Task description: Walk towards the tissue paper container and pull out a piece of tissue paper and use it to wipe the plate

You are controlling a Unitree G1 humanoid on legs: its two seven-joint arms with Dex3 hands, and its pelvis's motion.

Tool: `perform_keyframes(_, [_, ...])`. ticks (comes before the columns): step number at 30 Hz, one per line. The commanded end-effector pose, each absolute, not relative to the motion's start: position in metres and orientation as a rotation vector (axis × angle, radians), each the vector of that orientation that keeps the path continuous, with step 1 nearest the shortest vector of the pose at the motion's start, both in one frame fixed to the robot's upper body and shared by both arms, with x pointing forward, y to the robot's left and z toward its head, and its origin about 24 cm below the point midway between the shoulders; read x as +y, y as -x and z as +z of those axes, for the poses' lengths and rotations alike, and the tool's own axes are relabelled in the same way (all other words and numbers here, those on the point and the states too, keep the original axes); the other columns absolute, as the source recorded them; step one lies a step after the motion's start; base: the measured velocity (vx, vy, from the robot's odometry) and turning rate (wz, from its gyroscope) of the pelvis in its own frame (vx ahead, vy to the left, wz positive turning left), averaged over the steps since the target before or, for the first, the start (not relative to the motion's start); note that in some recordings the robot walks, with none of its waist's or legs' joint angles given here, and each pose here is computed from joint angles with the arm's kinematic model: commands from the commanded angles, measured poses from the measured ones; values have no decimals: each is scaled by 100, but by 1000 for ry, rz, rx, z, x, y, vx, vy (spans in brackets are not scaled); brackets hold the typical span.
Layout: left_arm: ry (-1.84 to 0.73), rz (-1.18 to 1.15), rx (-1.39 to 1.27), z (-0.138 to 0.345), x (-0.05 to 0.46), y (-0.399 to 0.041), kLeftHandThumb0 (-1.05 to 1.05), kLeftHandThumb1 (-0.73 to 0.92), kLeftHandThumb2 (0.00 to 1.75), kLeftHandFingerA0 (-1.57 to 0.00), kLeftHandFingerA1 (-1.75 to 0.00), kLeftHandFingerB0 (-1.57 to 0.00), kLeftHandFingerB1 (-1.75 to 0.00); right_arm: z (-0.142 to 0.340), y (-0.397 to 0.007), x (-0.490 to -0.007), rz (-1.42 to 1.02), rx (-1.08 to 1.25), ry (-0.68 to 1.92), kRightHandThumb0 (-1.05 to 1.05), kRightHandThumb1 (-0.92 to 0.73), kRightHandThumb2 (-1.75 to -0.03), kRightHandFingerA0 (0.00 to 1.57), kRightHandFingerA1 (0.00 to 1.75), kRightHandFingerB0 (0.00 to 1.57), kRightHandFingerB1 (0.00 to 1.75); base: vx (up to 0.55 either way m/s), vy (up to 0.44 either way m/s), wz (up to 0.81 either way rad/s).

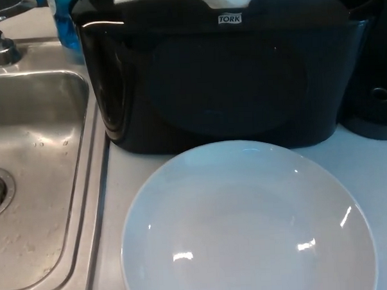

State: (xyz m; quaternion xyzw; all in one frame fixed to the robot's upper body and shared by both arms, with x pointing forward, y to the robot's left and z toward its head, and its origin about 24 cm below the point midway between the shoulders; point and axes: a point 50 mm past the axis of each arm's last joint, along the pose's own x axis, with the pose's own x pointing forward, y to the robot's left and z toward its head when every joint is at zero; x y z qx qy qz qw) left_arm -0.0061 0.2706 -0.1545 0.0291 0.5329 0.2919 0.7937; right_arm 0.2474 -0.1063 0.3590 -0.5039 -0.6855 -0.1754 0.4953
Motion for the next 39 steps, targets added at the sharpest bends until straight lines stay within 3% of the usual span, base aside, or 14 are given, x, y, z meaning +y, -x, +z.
perform_keyframes(1, [-97,644,1090,-150,276,7,1,78,83,-80,-98,-67,-73,377,-243,-126,-522,-1757,1064,-44,-80,-77,104,175,67,164,0,0,0])
perform_keyframes(7, [-107,633,1104,-149,277,12,-1,81,79,-78,-96,-64,-70,385,-239,-137,-564,-1779,1066,-52,-89,-68,101,175,65,167,0,0,0])
perform_keyframes(8, [-115,629,1108,-149,277,13,-2,77,78,-77,-92,-66,-72,390,-237,-142,-597,-1792,1035,-45,-73,-89,98,175,70,167,0,0,0])
perform_keyframes(12, [-127,623,1113,-149,277,16,-2,77,78,-77,-92,-66,-72,397,-233,-149,-647,-1813,986,-45,-73,-89,98,175,70,167,0,0,0])
perform_keyframes(13, [-116,630,1118,-149,278,18,2,79,81,-75,-91,-66,-71,403,-228,-154,-646,-1834,946,-41,-69,-103,96,175,67,171,0,0,0])
perform_keyframes(16, [-111,632,1120,-149,278,19,2,79,81,-75,-91,-66,-71,406,-226,-157,-644,-1845,928,-41,-69,-103,96,175,67,171,0,0,0])
perform_keyframes(17, [-110,636,1122,-149,278,20,2,78,78,-77,-93,-64,-71,411,-219,-159,-631,-1861,876,-30,-57,-103,95,175,70,159,0,0,0])
perform_keyframes(26, [-130,629,1129,-148,279,21,0,78,75,-78,-94,-64,-70,424,-201,-171,-501,-1845,712,-29,-52,-116,89,175,68,165,0,0,0])
perform_keyframes(27, [-124,628,1131,-149,279,19,-4,78,71,-76,-91,-65,-69,414,-200,-170,-293,-1734,452,-30,-38,-147,89,175,79,155,0,0,0])
perform_keyframes(31, [-114,630,1129,-149,278,19,-3,81,74,-75,-92,-64,-69,387,-199,-159,-7,-1524,232,-29,-43,-137,96,171,84,152,0,0,0])
perform_keyframes(34, [-115,629,1129,-149,278,19,-3,81,74,-75,-92,-64,-69,381,-198,-157,24,-1492,210,-29,-43,-137,96,171,84,152,0,0,0])
perform_keyframes(35, [-112,635,1130,-149,279,19,-2,78,75,-74,-95,-64,-71,360,-196,-150,110,-1399,178,-25,-45,-140,109,175,86,153,0,0,0])
perform_keyframes(38, [-107,642,1133,-149,279,20,-2,78,75,-74,-95,-64,-71,328,-188,-140,239,-1246,119,-25,-45,-140,109,175,86,153,0,0,0])
perform_keyframes(39, [-111,643,1134,-149,280,20,-4,79,73,-77,-95,-65,-70,310,-184,-133,277,-1194,132,-26,-45,-131,104,175,80,166,0,0,0])
